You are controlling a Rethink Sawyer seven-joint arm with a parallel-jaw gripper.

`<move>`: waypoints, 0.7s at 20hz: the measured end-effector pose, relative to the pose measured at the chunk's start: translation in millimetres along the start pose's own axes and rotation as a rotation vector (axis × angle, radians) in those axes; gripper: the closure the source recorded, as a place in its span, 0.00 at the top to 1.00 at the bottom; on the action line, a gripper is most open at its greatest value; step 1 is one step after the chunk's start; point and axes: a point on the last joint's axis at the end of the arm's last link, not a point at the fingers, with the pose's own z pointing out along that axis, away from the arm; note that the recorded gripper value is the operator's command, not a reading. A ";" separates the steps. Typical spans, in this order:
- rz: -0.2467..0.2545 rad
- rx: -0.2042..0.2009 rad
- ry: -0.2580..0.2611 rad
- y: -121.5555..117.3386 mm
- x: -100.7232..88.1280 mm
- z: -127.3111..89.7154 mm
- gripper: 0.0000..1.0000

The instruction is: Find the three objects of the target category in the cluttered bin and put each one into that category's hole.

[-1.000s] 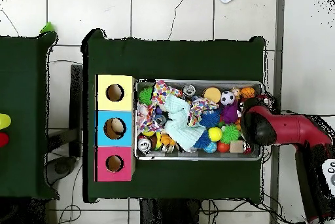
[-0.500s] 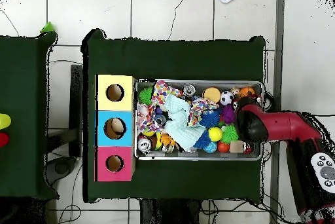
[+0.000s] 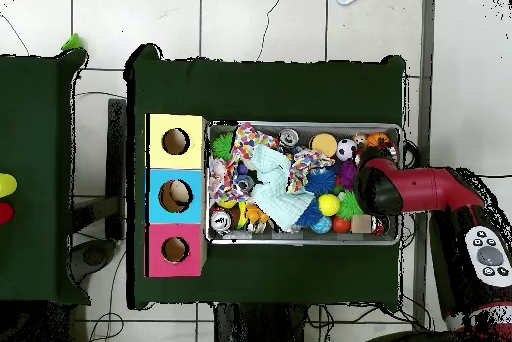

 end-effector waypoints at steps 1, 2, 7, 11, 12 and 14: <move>-0.002 0.002 -0.001 0.3 0.3 0.1 1.00; -0.005 0.003 -0.002 0.6 0.6 0.0 1.00; -0.020 0.012 -0.006 2.0 1.6 -0.9 1.00; -0.024 0.015 -0.009 2.2 2.2 -1.1 1.00; -0.026 0.016 -0.008 2.6 2.3 -1.2 1.00; -0.031 0.018 -0.007 3.2 2.3 -1.8 1.00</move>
